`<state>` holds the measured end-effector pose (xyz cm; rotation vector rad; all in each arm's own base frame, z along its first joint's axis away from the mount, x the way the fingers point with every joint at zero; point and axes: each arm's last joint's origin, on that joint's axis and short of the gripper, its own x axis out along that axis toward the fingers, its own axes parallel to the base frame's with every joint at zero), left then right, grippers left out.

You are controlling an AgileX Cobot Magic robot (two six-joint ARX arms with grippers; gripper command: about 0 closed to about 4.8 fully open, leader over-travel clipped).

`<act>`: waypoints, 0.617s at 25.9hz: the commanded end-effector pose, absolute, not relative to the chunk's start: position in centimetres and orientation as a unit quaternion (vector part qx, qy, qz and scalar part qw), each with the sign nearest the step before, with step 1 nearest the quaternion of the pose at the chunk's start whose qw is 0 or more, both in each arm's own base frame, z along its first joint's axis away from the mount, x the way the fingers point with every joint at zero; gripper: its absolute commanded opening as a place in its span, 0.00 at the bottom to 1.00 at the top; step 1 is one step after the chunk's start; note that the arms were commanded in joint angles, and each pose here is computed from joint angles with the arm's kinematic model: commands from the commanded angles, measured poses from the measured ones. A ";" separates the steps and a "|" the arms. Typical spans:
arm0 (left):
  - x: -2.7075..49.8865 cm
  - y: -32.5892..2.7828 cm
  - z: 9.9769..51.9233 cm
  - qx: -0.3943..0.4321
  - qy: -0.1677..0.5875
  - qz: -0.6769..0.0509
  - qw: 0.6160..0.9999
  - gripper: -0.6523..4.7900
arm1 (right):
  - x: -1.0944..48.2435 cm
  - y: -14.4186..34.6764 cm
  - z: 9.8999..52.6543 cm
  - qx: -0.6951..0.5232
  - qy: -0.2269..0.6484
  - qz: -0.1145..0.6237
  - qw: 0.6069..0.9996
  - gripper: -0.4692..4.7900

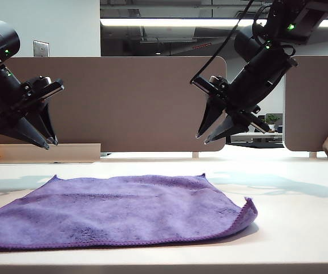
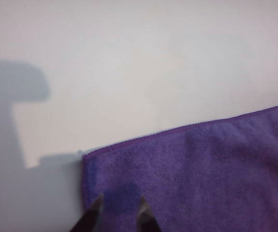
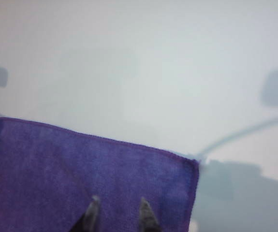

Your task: Fold the bottom of the cloth upward, then fold it vertically to form a square shape.

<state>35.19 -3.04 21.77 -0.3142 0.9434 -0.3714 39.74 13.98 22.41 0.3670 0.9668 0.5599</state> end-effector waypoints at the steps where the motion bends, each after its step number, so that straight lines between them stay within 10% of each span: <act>1: 35.2 -3.0 21.8 -0.150 0.450 -0.176 0.862 0.28 | 39.8 13.9 22.9 0.173 0.451 0.266 0.834 0.29; 16: 35.3 -3.0 20.7 -0.155 0.474 -0.174 0.849 0.28 | 39.7 13.5 21.2 0.140 0.505 0.244 0.816 0.29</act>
